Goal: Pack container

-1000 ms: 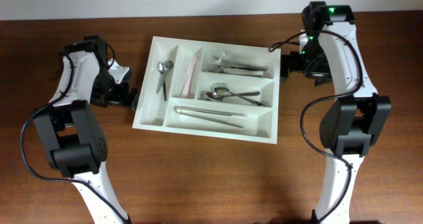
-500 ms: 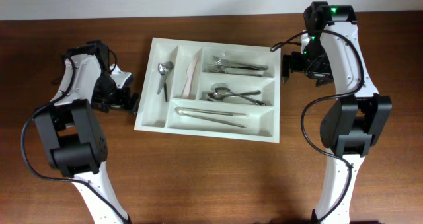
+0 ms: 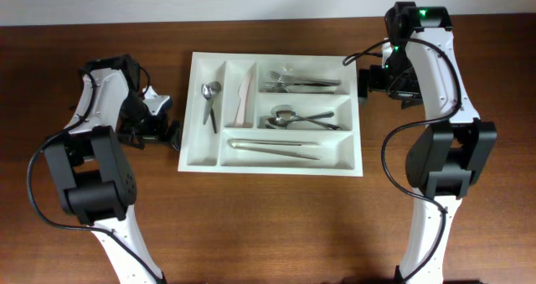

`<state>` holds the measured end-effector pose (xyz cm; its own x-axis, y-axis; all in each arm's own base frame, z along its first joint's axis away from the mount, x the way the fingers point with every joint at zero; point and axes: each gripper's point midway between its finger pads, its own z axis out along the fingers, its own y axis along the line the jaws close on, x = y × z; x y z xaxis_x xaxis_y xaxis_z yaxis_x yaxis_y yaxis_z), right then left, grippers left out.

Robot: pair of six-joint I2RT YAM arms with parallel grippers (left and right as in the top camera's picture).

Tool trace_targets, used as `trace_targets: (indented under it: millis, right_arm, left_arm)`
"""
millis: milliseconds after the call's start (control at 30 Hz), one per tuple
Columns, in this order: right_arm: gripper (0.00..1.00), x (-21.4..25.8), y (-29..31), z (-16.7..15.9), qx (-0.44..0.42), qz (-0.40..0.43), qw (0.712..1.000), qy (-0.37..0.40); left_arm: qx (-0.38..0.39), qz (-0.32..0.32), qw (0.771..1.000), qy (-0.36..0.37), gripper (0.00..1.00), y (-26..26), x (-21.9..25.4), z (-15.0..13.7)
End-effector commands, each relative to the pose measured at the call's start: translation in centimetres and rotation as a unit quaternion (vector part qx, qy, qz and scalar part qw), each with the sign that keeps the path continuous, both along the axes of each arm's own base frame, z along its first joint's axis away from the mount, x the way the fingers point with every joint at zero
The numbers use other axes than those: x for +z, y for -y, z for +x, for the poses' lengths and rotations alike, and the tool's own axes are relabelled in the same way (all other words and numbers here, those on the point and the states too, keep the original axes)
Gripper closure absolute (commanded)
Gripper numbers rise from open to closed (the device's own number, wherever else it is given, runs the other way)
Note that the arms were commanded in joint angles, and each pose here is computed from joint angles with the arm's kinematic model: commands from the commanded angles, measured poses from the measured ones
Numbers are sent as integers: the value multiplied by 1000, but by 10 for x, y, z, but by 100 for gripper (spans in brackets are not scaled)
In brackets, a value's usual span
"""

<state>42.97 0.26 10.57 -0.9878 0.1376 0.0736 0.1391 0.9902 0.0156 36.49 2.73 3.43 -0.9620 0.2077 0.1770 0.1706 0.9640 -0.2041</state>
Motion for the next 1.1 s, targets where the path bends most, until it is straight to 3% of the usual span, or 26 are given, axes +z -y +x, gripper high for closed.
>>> trace_targets:
  millis: [0,667,833,1067]
  right_arm:
    - [1,3,3,-1,2,-13,1000,4]
    - [1,3,34,3,-17,-23,1000,14]
    - [1,3,47,4,-31,-23,999,17]
    - [1,3,63,16,-48,-25,997,45]
  left_arm:
    - [-4,-28,1000,-14,0,16,-1,-6]
    - [-44,-27,999,-14,0,44,-1,-6]
    - [-39,-24,999,21,0,39,-2,12]
    - [-33,-15,993,108,0,30,31,59]
